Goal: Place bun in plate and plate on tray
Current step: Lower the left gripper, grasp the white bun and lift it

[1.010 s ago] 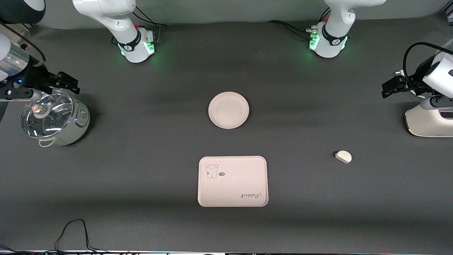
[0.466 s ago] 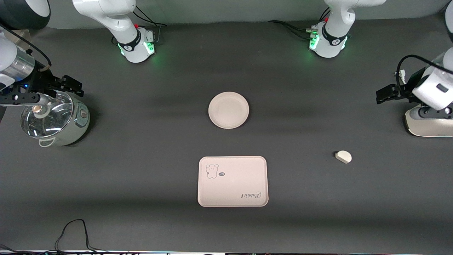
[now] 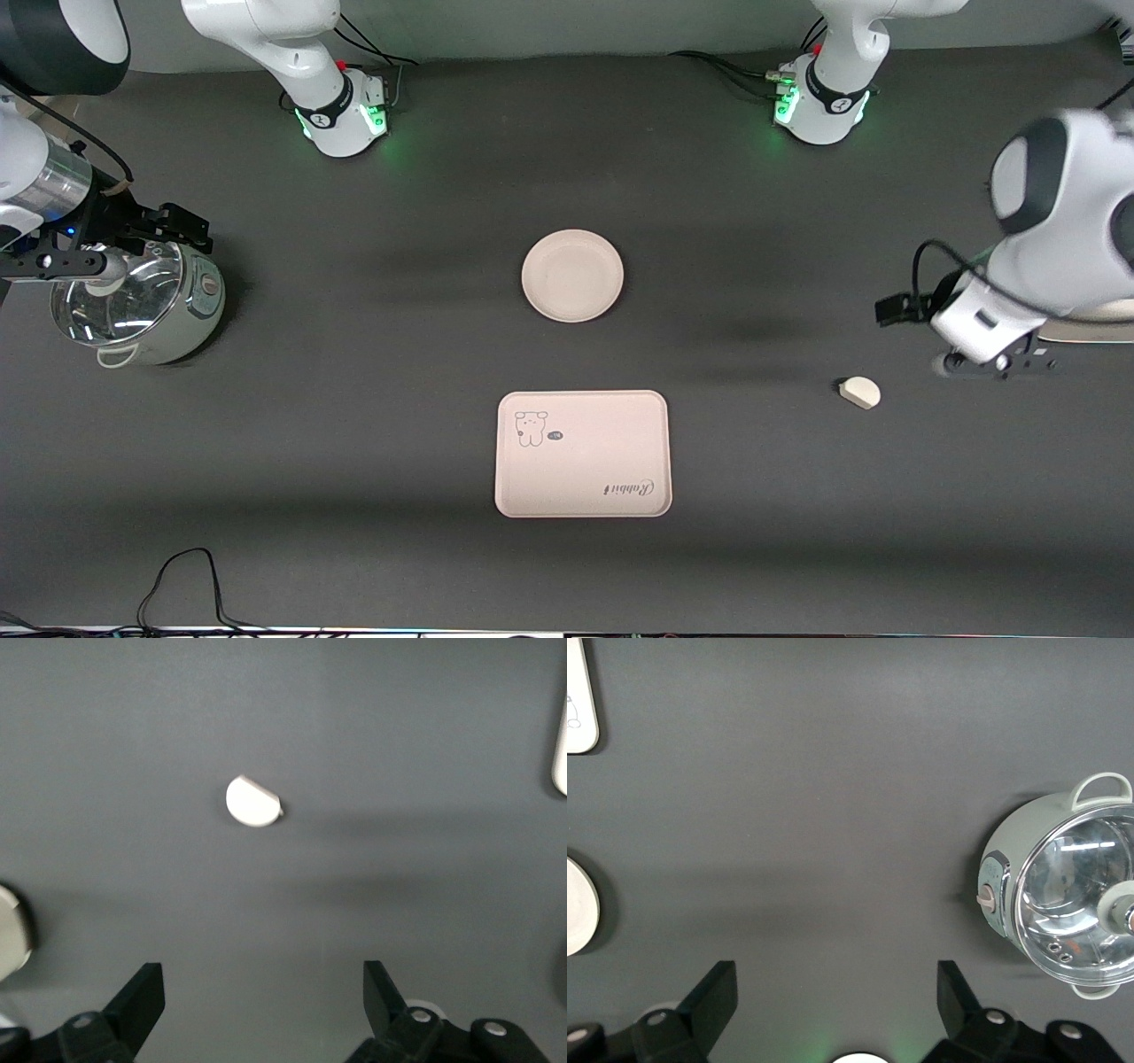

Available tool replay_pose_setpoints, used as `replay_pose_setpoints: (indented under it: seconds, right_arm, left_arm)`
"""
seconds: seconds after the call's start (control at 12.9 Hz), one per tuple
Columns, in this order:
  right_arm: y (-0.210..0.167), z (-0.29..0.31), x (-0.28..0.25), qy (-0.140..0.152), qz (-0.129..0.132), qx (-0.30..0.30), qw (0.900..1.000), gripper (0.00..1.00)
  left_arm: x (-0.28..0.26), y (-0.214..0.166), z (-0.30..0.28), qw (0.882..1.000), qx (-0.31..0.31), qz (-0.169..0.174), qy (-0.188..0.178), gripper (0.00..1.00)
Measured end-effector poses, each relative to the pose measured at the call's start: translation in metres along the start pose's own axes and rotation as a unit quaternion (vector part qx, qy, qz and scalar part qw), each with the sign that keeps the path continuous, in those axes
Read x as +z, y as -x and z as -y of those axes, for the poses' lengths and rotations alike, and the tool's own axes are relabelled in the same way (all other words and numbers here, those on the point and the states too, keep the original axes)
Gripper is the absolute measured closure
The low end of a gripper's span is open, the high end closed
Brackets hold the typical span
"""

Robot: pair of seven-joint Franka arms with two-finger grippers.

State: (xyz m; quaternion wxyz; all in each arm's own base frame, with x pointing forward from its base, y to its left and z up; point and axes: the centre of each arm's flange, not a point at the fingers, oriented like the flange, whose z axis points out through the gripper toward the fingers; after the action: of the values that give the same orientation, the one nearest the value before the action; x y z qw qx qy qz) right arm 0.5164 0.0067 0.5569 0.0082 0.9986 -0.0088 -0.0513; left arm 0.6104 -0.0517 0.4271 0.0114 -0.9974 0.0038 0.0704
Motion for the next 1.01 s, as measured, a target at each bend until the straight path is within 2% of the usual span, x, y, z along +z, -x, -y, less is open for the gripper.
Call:
replay_pose_setpoints:
  seconds: [0.23, 0.47, 1.01]
  right_arm:
    - [-0.010, 0.002, 0.005, -0.003, 0.001, 0.000, 1.000, 0.00]
    - [-0.024, 0.018, 0.018, -0.023, 0.013, -0.009, 1.000, 0.00]
    - [-0.063, 0.063, 0.058, -0.027, 0.038, -0.035, 0.998, 0.00]
  left_arm:
    - [0.089, -0.038, 0.023, 1.000, -0.024, 0.008, 0.009, 0.00]
    - [0.156, -0.051, 0.036, 0.999, -0.040, 0.004, 0.016, 0.00]
    - [0.219, -0.051, 0.040, 0.999, -0.047, -0.007, 0.018, 0.00]
